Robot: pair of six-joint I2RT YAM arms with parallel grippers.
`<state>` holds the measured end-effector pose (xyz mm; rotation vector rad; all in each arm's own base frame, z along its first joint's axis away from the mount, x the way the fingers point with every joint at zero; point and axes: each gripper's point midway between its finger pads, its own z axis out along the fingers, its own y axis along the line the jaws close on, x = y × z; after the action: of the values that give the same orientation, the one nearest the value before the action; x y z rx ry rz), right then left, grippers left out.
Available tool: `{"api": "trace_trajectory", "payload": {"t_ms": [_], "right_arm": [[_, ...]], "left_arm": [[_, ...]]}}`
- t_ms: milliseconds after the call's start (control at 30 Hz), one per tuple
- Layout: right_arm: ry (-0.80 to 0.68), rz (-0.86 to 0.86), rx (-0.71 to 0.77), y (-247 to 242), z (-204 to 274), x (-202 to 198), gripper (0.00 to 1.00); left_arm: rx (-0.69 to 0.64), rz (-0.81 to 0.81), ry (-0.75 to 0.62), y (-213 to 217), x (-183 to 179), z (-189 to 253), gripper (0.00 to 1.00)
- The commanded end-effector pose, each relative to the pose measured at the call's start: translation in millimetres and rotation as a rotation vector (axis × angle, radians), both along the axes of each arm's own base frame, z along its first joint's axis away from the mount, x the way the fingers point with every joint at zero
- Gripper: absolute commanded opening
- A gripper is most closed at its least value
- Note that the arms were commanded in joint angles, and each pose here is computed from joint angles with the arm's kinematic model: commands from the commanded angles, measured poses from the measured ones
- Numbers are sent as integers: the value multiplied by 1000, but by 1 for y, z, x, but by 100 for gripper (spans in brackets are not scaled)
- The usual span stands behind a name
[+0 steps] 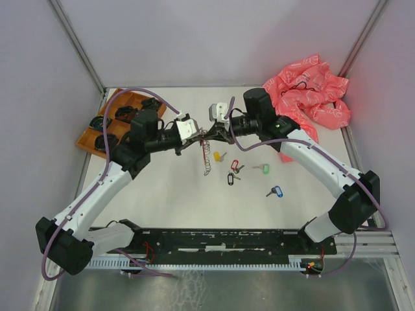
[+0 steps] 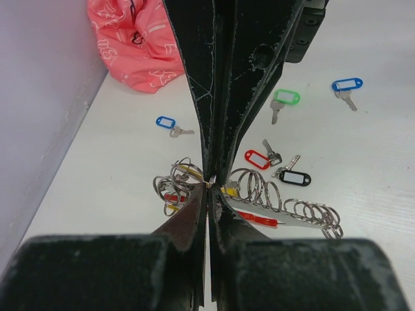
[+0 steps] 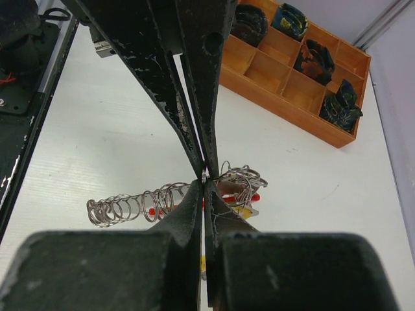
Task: Put the keys on the keyring
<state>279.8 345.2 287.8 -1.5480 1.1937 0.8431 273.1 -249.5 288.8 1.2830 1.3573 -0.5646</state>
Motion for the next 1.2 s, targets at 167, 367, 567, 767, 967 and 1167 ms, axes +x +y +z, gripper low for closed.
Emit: {"api": "trace_trajectory", "payload": {"t_ms": [167,367,567,767,967,1167], "right_arm": [[-8,-36,231,0,43,11,1],[-2,-43,323,-7,58,16,1],[-21,-31,396,-11,76,15,1],[-29,-3,420,-10,83,10,1],[-26,24,428,-9,86,5,1],[-19,54,438,-7,87,2,1]], "left_arm": [[-184,-10,-41,-3,-5,40,17],[-287,-114,-14,7,-9,56,35],[-286,-137,6,8,-8,51,38],[-325,-106,-2,12,0,55,37],[-348,-91,13,12,5,55,36],[-366,-125,42,6,5,52,32]]}}
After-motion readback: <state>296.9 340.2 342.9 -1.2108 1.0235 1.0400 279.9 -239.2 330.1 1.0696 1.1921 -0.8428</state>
